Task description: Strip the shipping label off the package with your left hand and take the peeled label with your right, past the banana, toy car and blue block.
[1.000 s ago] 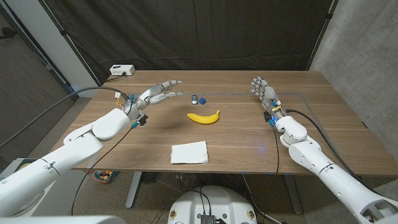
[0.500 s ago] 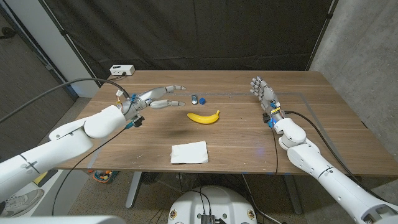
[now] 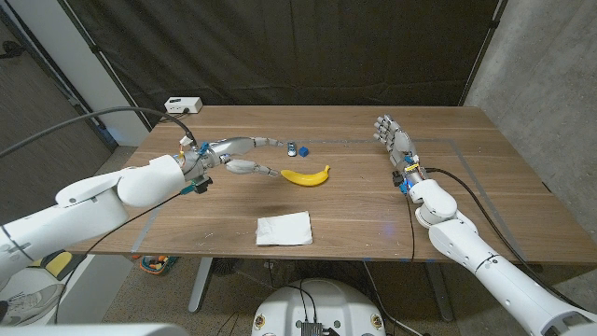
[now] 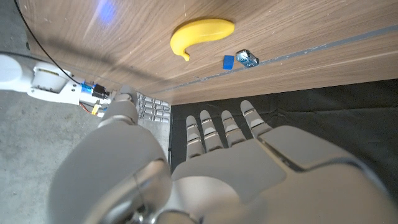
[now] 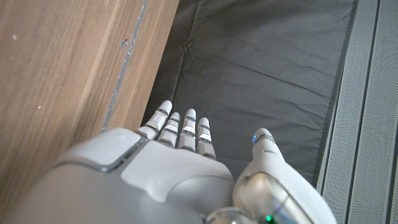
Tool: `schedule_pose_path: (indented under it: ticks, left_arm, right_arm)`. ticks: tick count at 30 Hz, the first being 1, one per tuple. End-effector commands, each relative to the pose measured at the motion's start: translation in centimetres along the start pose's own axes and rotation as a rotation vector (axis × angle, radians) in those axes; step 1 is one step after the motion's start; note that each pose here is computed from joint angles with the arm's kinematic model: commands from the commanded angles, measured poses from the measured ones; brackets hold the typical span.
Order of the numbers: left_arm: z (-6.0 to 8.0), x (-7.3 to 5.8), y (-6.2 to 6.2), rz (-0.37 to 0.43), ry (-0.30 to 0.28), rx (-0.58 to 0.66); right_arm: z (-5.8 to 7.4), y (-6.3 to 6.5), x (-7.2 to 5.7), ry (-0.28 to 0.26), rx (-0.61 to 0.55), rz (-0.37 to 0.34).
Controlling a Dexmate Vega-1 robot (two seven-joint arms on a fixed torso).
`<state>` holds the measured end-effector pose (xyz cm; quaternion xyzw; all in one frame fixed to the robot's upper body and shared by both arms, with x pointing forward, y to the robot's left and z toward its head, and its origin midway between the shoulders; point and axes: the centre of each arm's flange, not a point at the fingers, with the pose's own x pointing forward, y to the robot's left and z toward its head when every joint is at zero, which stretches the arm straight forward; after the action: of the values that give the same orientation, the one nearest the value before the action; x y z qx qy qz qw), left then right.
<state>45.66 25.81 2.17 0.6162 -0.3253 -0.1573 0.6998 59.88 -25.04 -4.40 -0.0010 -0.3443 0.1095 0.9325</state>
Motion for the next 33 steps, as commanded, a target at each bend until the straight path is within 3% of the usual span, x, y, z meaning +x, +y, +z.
schedule_pose_path:
  ticks: [1, 16, 33]
  left_arm:
    - [1.8, -0.8, -0.3, -0.106, 0.037, 0.137]
    - [2.9, -1.3, -1.2, -0.268, 0.096, 0.219]
    - [4.7, -1.2, -2.6, -0.365, 0.093, 0.315]
  right_arm:
    - [0.0, 0.6, -0.3, -0.014, 0.008, -0.001]
    - [-0.6, 1.1, -0.7, -0.018, 0.013, 0.007]
    - [-1.0, 1.3, -2.2, -0.034, 0.022, -0.005]
